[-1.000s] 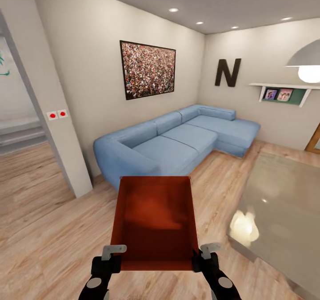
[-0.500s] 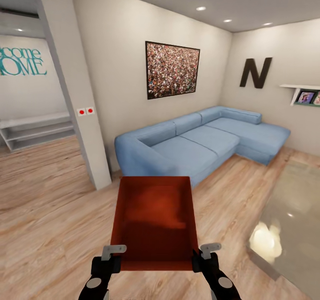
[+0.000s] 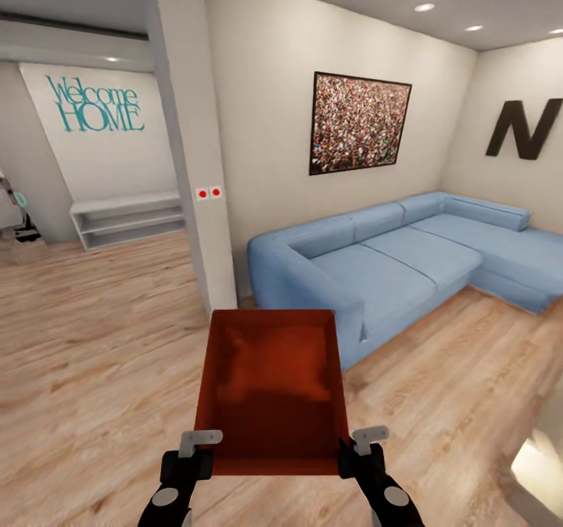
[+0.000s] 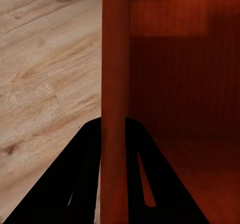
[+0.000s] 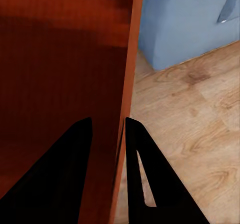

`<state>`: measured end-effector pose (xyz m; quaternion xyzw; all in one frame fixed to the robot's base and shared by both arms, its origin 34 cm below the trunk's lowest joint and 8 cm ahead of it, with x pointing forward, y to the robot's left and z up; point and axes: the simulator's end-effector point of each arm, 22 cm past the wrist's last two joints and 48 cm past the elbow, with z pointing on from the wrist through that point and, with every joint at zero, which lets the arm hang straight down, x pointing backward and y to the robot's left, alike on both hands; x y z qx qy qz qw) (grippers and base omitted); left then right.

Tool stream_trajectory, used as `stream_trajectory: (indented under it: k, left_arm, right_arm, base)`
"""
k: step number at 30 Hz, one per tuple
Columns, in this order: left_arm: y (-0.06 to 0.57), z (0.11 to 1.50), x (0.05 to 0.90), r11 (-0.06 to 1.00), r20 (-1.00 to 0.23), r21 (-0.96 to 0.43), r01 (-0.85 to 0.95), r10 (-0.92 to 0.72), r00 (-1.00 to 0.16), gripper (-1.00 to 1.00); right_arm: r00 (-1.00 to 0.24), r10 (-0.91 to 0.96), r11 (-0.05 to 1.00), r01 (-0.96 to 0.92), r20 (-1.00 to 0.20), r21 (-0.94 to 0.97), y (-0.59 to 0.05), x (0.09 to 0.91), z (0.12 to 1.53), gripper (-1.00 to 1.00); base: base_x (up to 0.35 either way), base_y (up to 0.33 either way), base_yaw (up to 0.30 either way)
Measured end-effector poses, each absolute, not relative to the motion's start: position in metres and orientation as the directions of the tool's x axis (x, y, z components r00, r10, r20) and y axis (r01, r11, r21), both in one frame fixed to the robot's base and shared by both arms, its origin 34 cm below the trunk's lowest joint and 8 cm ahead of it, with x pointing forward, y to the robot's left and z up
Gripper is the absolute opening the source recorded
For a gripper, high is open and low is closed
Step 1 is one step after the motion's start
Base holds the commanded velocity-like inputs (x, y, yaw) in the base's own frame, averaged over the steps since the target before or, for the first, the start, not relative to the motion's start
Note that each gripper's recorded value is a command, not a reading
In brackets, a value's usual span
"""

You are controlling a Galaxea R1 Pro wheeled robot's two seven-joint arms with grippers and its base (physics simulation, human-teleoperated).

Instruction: Move the two storage containers from the living room to the garage. In the garage, place one container on the floor and stack the other container on top of it (either order is fine).

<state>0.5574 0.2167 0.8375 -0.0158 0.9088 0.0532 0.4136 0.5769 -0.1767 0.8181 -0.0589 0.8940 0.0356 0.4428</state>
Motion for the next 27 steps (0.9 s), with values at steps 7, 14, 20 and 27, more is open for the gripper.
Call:
stream_trajectory:
  k: [7, 14, 20, 27]
  left_arm:
    - [0.2167, 0.8375, 0.5573, 0.994, -0.753, 0.083, -0.073, 0.015, -0.657, -1.00]
    - [0.2169, 0.8375, 0.5571, 0.994, -0.753, 0.084, -0.073, 0.015, -0.657, -1.00]
    - [0.2169, 0.8377, 0.5573, 0.994, -0.754, 0.083, -0.076, 0.013, -0.657, -1.00]
    - [0.2169, 0.8374, 0.5570, 0.994, -0.754, 0.083, -0.076, 0.013, -0.657, -1.00]
  right_arm:
    - [-0.601, -0.074, 0.991, -0.137, -0.796, 0.012, -0.1767, 0.5768, 0.8181, -1.00]
    - [-0.601, -0.075, 0.990, -0.138, -0.796, 0.011, -0.1766, 0.5767, 0.8182, -1.00]
    - [-0.600, -0.075, 0.990, -0.138, -0.797, 0.011, -0.1766, 0.5771, 0.8186, -1.00]
    - [-0.600, -0.075, 0.990, -0.138, -0.796, 0.010, -0.1766, 0.5768, 0.8184, -1.00]
  base:
    - [0.171, 0.255, 0.298]
    - [0.222, 0.239, 0.298]
    - [0.251, 0.211, 0.298]
    - [0.255, 0.200, 0.298]
